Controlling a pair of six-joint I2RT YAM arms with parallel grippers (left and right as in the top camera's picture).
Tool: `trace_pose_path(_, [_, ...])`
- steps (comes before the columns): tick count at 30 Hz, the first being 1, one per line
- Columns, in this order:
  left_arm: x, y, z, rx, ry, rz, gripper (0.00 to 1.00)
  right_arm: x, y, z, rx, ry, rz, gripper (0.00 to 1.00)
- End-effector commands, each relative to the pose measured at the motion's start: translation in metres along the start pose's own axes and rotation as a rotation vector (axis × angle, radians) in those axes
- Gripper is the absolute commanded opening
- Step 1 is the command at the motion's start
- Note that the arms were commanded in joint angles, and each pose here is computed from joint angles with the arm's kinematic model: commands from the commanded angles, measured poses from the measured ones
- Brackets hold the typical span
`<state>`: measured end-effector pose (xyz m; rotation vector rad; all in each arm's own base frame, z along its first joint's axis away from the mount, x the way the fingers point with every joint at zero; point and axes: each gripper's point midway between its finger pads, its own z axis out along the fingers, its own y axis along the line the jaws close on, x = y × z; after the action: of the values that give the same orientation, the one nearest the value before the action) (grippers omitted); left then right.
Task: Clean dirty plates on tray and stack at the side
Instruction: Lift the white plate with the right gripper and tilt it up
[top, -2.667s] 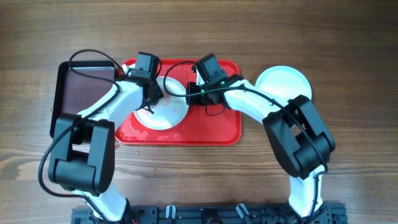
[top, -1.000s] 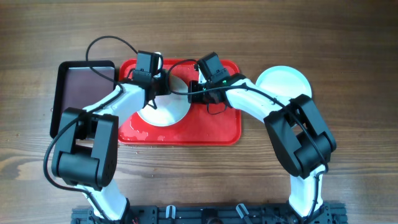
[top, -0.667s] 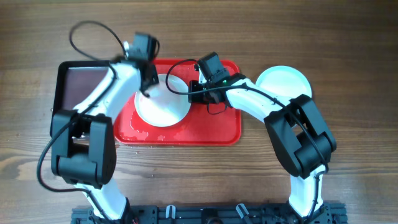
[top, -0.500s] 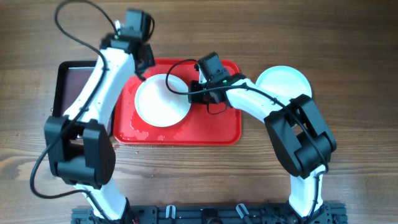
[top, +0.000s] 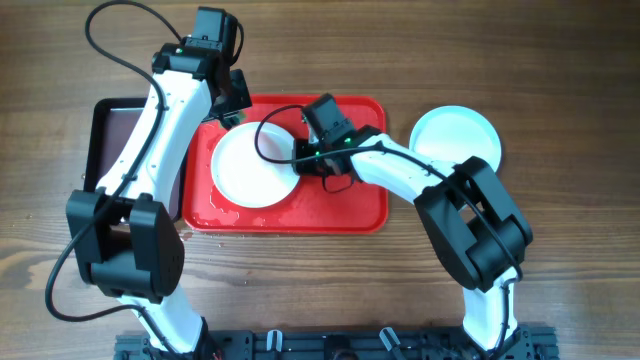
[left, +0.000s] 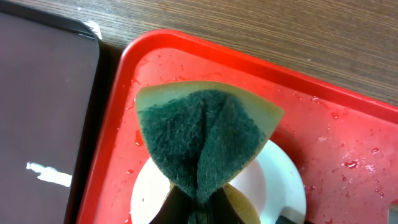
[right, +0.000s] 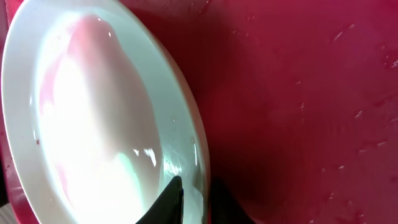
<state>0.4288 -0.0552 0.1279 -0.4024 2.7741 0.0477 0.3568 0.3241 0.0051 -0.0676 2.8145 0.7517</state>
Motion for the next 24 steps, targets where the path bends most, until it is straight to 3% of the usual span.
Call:
trace_pose_path(1, [0.0,0.003,0.002,0.008,0.01,-0.026,0.04,0.008,-0.024,0.015,0.082,0.017,0.078,0.16])
trace_pose_path(3, [0.0,0.002,0.002,0.008,0.009,-0.026,0.04,0.009,-0.026,0.016,0.086,0.022,0.099,0.04])
trace_pose_path(13, [0.0,0.002,0.002,0.011,0.01,-0.031,0.04,-0.014,-0.016,-0.031,0.061,-0.041,0.057,0.04])
trace_pose_path(24, [0.008,-0.017,0.001,0.121,0.058,-0.035,0.04,-0.036,-0.043,-0.15,0.51,-0.327,-0.158,0.04])
